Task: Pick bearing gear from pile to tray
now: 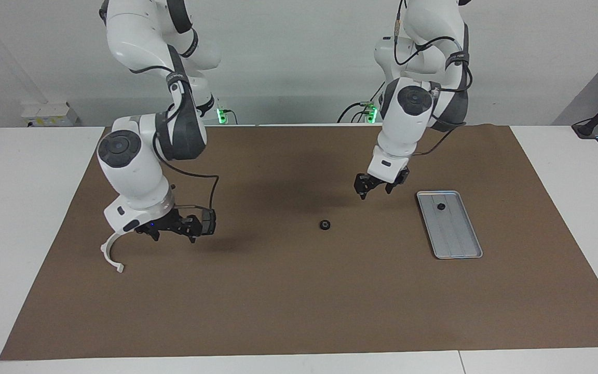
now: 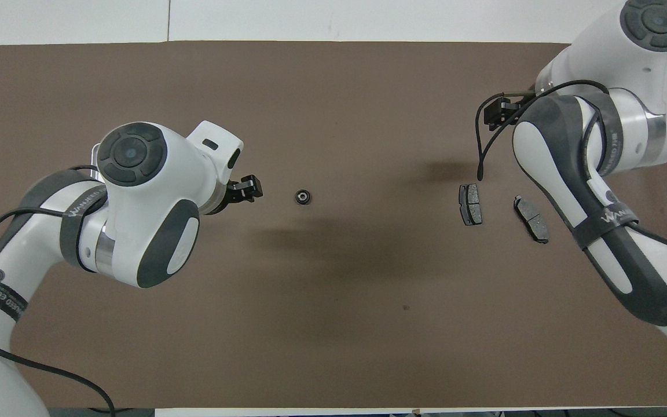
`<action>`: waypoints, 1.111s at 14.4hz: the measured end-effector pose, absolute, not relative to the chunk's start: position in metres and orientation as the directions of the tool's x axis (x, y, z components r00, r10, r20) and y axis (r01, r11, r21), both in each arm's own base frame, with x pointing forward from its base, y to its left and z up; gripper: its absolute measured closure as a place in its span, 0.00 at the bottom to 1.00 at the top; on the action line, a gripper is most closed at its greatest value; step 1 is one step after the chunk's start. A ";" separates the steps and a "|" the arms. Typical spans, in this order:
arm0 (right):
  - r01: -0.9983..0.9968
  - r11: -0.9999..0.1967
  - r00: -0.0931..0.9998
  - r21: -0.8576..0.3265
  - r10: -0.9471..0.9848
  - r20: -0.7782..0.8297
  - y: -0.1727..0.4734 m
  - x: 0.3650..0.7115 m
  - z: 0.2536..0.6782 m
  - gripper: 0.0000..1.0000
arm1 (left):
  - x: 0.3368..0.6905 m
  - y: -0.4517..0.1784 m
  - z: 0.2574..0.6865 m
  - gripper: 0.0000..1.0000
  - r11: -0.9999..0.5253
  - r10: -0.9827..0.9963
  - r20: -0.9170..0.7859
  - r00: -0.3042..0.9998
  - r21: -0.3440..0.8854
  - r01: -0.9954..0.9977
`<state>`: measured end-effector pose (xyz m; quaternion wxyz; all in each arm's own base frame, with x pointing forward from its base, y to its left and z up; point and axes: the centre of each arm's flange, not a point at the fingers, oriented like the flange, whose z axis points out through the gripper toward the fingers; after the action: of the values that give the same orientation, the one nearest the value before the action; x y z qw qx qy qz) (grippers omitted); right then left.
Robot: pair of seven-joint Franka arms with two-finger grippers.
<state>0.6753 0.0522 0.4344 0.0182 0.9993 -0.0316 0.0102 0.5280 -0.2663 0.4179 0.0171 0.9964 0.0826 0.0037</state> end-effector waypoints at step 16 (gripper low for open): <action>0.001 -1.000 0.998 0.026 -0.001 -0.069 0.014 0.516 0.629 0.00 | 0.543 -0.355 0.319 0.20 -0.984 0.174 0.012 0.985 0.047 0.173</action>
<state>0.5164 0.0135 0.6286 0.0131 0.9993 0.0001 -0.0344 0.5426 -0.3551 0.3187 0.0229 0.9959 0.0872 0.0081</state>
